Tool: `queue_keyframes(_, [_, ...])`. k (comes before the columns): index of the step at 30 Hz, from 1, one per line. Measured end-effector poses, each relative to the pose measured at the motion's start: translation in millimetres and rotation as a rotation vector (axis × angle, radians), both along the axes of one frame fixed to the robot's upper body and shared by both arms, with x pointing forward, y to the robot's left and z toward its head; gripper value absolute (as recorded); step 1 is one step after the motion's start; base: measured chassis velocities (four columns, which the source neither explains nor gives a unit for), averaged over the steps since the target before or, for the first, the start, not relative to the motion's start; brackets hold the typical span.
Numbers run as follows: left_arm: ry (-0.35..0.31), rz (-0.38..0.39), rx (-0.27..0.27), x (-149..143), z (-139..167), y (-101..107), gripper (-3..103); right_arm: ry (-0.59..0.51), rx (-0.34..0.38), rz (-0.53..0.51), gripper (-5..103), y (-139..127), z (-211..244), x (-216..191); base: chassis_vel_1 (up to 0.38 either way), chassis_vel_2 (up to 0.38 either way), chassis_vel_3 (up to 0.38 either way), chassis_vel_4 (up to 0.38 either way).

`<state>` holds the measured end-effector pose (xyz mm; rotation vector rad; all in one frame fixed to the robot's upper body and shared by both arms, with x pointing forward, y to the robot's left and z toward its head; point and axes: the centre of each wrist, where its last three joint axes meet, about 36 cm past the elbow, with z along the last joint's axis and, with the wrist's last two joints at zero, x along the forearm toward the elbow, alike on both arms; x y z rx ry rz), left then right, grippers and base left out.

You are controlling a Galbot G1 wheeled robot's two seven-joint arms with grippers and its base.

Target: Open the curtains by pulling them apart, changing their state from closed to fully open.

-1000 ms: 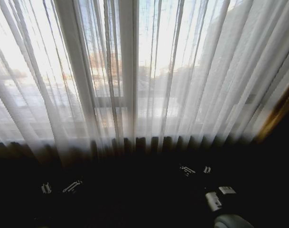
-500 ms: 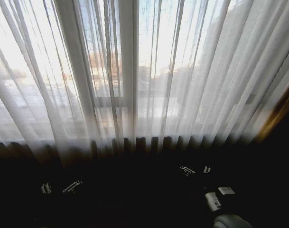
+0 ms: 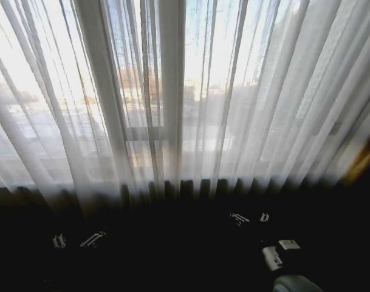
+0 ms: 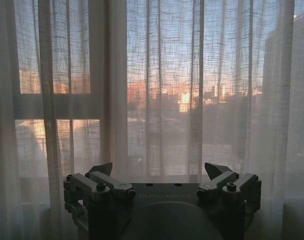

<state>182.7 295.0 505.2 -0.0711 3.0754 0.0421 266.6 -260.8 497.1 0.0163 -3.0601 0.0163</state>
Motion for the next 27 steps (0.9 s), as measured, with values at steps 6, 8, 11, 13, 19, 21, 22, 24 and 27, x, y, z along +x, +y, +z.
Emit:
queue_keyframes(6, [-0.004, 0.000, -0.001, -0.1, -0.1, -0.1, 100, 0.000, 0.001, 0.001, 100, 0.2, -0.3, 0.2, -0.032, 0.609, 0.041, -0.588])
queue_keyframes(8, [-0.005, 0.000, -0.001, -0.1, -0.1, -0.1, 100, 0.000, 0.002, 0.001, 100, 0.4, -0.5, 0.4, -0.105, 0.613, 0.092, -0.621])
queue_keyframes(11, [-0.007, 0.000, -0.001, -0.1, -0.1, -0.2, 100, 0.000, 0.003, 0.003, 100, 0.7, -0.7, 0.9, -0.141, 0.589, 0.124, -0.596])
queue_keyframes(13, [-0.008, 0.001, -0.001, -0.2, -0.2, -0.2, 100, 0.000, 0.004, 0.003, 100, 0.9, -0.8, 1.0, -0.178, 0.561, 0.139, -0.544])
queue_keyframes(19, [-0.010, 0.001, -0.002, -0.8, -0.6, -0.6, 100, 0.002, 0.006, 0.003, 100, 0.9, -2.3, 1.5, -0.264, 0.430, 0.283, -0.431])
queue_keyframes(21, [-0.011, 0.000, -0.003, -0.9, -0.7, -0.7, 100, 0.001, 0.007, 0.004, 100, 1.4, -2.9, 1.6, -0.370, 0.386, 0.325, -0.375])
queue_keyframes(22, [-0.011, 0.000, -0.003, -0.9, -0.7, -0.7, 100, 0.001, 0.007, 0.004, 100, 1.4, -2.9, 1.6, -0.370, 0.348, 0.335, -0.375])
queue_keyframes(24, [-0.011, 0.001, -0.003, -0.9, -0.9, -0.9, 100, 0.002, 0.008, 0.008, 100, 2.4, -3.5, 2.1, -0.304, 0.305, 0.320, -0.281])
queue_keyframes(27, [-0.011, 0.003, -0.005, -1.2, -1.1, -1.2, 100, 0.003, 0.009, 0.014, 100, 3.4, -5.5, 5.1, -0.204, 0.189, 0.228, -0.170])
